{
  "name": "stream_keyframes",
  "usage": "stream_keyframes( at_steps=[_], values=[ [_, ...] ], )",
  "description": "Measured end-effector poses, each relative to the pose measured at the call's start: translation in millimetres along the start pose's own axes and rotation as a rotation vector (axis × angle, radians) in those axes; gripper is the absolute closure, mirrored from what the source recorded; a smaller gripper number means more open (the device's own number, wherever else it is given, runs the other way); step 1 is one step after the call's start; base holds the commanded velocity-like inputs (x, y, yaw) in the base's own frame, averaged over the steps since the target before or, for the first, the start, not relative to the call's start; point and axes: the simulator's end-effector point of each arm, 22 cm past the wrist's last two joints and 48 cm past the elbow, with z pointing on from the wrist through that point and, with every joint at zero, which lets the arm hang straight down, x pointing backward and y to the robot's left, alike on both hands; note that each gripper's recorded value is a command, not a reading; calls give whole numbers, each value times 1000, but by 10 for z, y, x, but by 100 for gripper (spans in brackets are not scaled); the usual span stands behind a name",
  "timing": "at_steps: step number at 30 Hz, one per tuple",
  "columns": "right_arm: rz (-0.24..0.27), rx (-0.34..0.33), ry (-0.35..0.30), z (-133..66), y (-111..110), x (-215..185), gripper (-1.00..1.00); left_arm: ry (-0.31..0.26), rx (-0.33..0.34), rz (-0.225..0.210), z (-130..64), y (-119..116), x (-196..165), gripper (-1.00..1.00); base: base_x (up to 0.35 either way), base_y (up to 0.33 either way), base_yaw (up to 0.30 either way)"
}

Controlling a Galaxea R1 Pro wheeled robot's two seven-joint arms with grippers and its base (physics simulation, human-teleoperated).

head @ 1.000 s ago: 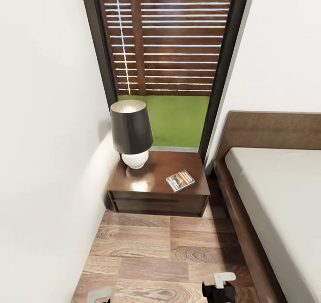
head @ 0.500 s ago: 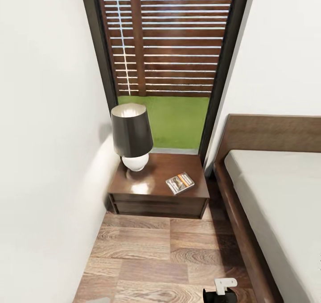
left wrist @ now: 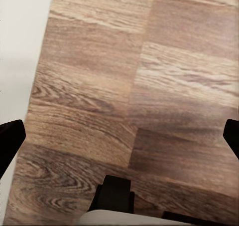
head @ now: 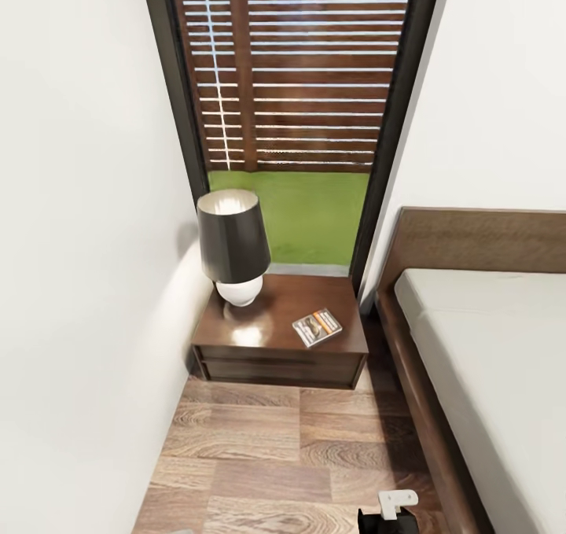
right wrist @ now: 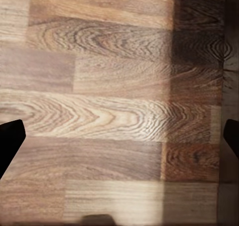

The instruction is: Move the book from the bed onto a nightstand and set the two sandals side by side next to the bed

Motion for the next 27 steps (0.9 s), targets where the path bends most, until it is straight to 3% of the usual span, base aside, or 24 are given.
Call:
stream_keyframes(
  at_steps=[27],
  values=[
    [0,0,2,-404,-67,-247,-100,3,12,-3,-436,-39,-201,-100,0,0,0]
  ],
)
